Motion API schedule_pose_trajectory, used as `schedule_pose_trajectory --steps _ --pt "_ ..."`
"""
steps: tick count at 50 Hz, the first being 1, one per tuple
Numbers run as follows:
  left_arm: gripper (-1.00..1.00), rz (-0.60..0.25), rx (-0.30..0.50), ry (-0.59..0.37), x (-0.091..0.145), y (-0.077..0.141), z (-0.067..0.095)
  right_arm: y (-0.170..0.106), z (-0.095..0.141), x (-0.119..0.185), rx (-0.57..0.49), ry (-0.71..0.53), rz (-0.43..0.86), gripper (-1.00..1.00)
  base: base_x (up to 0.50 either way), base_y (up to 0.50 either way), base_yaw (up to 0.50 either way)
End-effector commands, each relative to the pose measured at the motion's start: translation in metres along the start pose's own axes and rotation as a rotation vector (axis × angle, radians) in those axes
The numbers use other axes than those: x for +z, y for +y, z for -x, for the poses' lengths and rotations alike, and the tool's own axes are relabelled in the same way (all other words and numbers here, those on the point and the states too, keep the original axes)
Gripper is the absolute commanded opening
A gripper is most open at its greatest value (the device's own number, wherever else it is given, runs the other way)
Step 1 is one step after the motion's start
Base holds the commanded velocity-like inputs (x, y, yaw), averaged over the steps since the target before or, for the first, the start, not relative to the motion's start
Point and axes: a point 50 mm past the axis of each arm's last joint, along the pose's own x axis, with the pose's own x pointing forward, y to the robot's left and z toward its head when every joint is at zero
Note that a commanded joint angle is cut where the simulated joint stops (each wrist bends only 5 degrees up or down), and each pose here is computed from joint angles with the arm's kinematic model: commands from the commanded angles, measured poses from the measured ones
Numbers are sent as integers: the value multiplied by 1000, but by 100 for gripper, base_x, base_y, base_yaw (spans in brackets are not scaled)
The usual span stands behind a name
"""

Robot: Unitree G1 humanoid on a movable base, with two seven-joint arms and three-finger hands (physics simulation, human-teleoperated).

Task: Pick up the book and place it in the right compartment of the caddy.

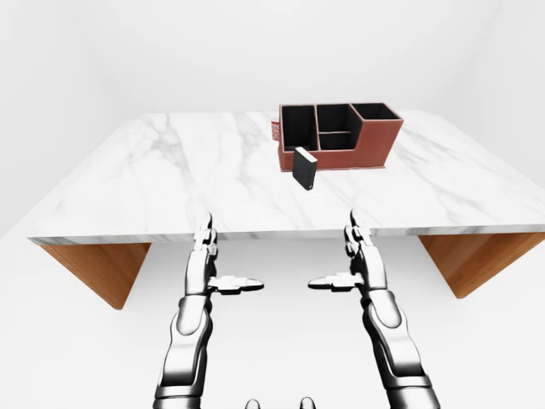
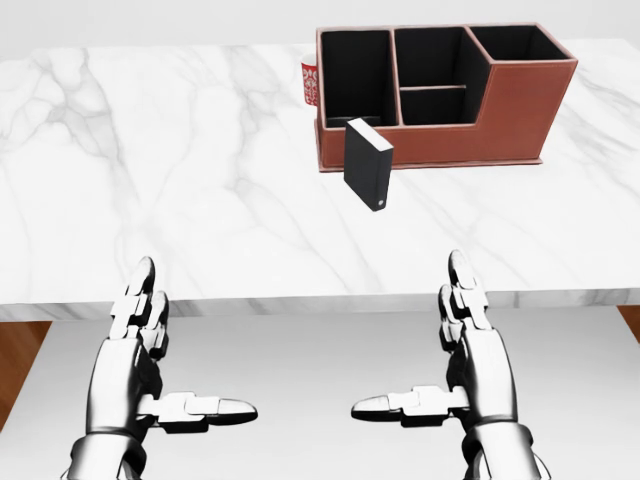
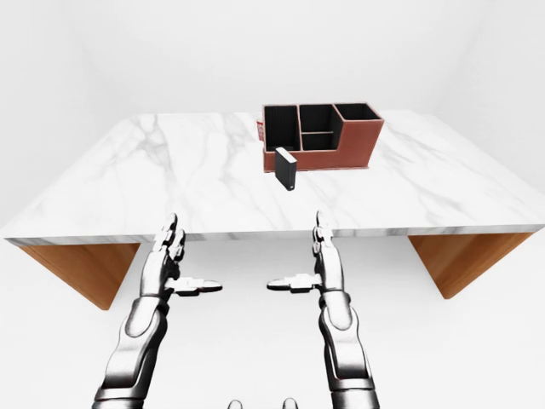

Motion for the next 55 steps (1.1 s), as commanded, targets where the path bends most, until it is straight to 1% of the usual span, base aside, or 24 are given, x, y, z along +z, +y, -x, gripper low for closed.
schedule_pose_trajectory --steps 1,12,14,22,55 --pt "100 -1 -2 1 -1 7 1 -7 1 -4 4 7 18 100 0 0 0" --pt "100 -1 -2 0 -1 7 1 -7 1 -4 4 7 20 100 0 0 0" --pt "100 -1 -2 0 1 6 1 -7 1 -4 4 7 19 100 0 0 0" --pt "100 -1 -2 0 1 6 1 -8 1 -2 2 10 -2 100 0 0 0" --pt "100 -1 -2 0 2 7 1 -6 2 -2 6 5 7 100 0 -50 0"
